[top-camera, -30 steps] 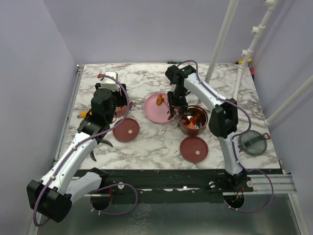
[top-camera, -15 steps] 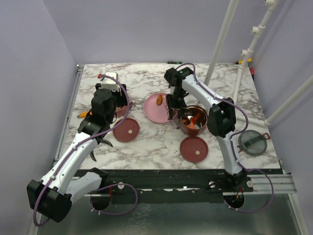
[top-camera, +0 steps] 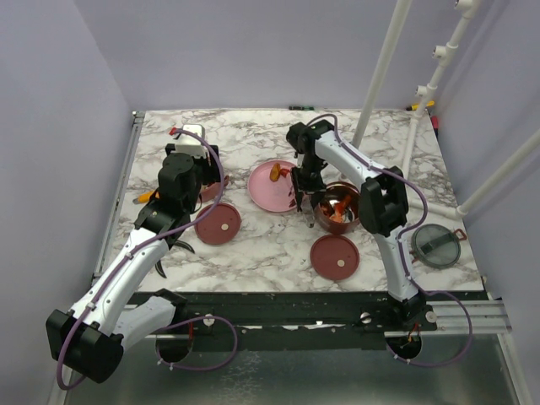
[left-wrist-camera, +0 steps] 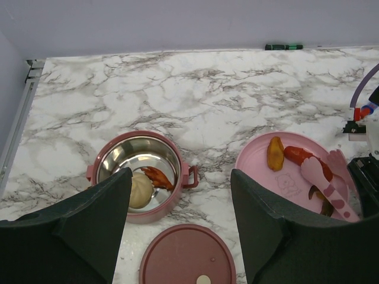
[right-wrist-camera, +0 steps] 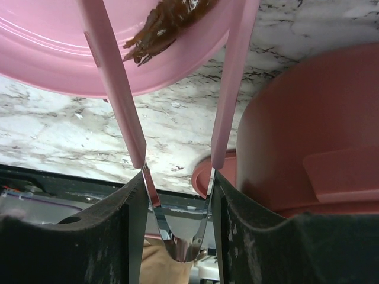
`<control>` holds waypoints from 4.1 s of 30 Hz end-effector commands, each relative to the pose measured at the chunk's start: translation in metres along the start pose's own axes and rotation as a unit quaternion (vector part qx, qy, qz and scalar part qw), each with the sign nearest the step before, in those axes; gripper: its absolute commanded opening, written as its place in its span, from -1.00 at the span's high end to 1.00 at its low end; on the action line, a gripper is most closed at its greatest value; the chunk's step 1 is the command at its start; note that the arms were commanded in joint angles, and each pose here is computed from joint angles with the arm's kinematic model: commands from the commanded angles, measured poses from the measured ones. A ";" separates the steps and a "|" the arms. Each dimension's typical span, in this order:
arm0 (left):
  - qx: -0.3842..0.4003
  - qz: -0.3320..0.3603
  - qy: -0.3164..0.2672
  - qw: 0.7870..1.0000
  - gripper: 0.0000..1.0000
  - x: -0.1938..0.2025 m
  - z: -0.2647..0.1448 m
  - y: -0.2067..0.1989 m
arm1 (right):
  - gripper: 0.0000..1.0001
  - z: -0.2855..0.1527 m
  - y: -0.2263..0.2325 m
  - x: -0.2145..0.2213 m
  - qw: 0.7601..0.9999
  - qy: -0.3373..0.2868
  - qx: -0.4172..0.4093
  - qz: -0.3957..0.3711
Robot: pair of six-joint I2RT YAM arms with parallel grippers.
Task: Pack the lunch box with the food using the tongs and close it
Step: Pick up the fake food from the plate, then place the fake food in the packing box.
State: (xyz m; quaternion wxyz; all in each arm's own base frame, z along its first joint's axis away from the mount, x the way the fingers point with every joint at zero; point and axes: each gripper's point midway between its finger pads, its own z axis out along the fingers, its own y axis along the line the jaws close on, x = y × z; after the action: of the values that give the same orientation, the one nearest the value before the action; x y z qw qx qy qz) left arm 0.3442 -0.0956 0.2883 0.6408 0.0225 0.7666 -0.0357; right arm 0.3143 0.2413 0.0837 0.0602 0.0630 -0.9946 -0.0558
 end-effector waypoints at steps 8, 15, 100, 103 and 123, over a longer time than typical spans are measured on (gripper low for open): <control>-0.007 0.004 -0.007 1.000 -0.39 -0.003 -0.002 0.003 | 0.18 -0.002 0.032 0.016 0.997 0.030 -0.052 -0.041; -0.007 0.004 -0.008 1.000 -0.39 -0.003 -0.003 0.003 | 0.18 0.004 0.022 0.010 0.999 0.018 -0.013 -0.036; -0.132 -0.080 -0.056 0.986 -0.40 -0.009 -0.008 0.073 | 0.79 -0.004 0.250 -0.030 0.920 -0.153 -0.289 -0.215; -0.131 -0.080 -0.055 0.987 -0.40 -0.009 -0.008 0.072 | 0.73 -0.001 0.248 -0.030 0.922 -0.151 -0.286 -0.215; -0.128 -0.081 -0.055 0.987 -0.39 -0.008 -0.007 0.071 | 0.29 -0.006 0.251 -0.031 0.917 -0.159 -0.293 -0.221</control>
State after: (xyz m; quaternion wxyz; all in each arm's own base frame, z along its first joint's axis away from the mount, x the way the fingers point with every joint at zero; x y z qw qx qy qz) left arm 0.3456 -0.0218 0.2932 0.6685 -0.1236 0.7330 0.0226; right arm 0.3149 0.4789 0.1020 -0.0813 0.2332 -0.9084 -0.3375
